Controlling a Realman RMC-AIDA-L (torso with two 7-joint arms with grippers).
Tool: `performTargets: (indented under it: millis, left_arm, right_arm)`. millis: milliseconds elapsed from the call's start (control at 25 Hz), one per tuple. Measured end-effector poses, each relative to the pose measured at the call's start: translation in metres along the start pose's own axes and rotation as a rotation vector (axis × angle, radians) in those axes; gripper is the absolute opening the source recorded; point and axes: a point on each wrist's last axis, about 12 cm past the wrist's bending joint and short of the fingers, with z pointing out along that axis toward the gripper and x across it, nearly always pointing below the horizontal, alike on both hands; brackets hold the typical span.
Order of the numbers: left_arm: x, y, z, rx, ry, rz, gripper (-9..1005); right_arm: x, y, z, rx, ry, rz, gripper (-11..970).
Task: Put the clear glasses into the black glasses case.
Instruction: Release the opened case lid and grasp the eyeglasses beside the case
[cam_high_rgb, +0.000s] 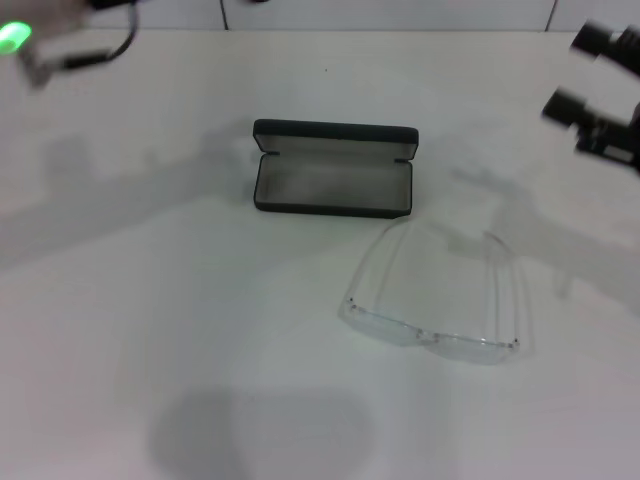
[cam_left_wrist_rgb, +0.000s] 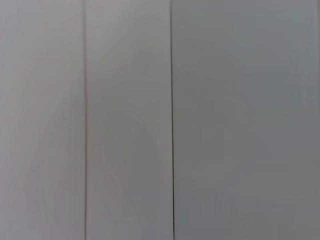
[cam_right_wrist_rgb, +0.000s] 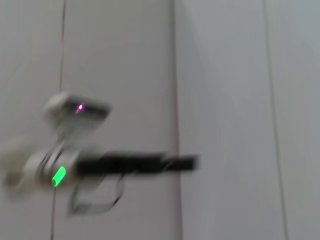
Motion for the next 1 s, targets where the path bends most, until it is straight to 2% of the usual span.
performTargets:
  millis: [80, 200, 360, 480, 600, 720, 840, 960, 1000]
  left_arm:
    - [0.013, -0.006, -0.022, -0.012, -0.071, -0.026, 779]
    - [0.035, -0.017, -0.044, -0.008, -0.124, -0.055, 783]
    - [0.069, -0.029, -0.065, -0.021, -0.186, -0.089, 782]
    - [0.093, -0.038, -0.078, -0.034, -0.206, -0.115, 782]
    - [0.112, -0.048, -0.094, -0.041, -0.187, -0.120, 781]
    - [0.128, -0.054, -0.112, -0.113, -0.189, -0.143, 781]
    - [0.138, -0.059, -0.122, -0.157, -0.186, -0.155, 777]
    - [0.148, -0.062, -0.129, -0.171, -0.154, -0.176, 774]
    - [0.151, -0.063, -0.132, -0.175, -0.144, -0.184, 774]
  right_arm:
    - [-0.011, -0.005, 0.000, 0.003, -0.022, 0.009, 839]
    - [-0.027, -0.015, 0.006, -0.034, 0.042, 0.038, 838]
    - [-0.052, -0.028, 0.023, -0.100, 0.268, 0.107, 836]
    - [-0.076, -0.035, 0.044, -0.137, 0.487, 0.128, 835]
    - [-0.095, -0.033, 0.070, -0.198, 0.686, 0.142, 835]
    - [-0.113, -0.024, 0.106, -0.280, 0.893, 0.120, 834]
    - [-0.118, -0.014, 0.134, -0.351, 1.031, 0.098, 833]
    - [-0.112, -0.003, 0.158, -0.395, 1.174, 0.088, 832]
    - [-0.112, -0.003, 0.158, -0.395, 1.174, 0.088, 831]
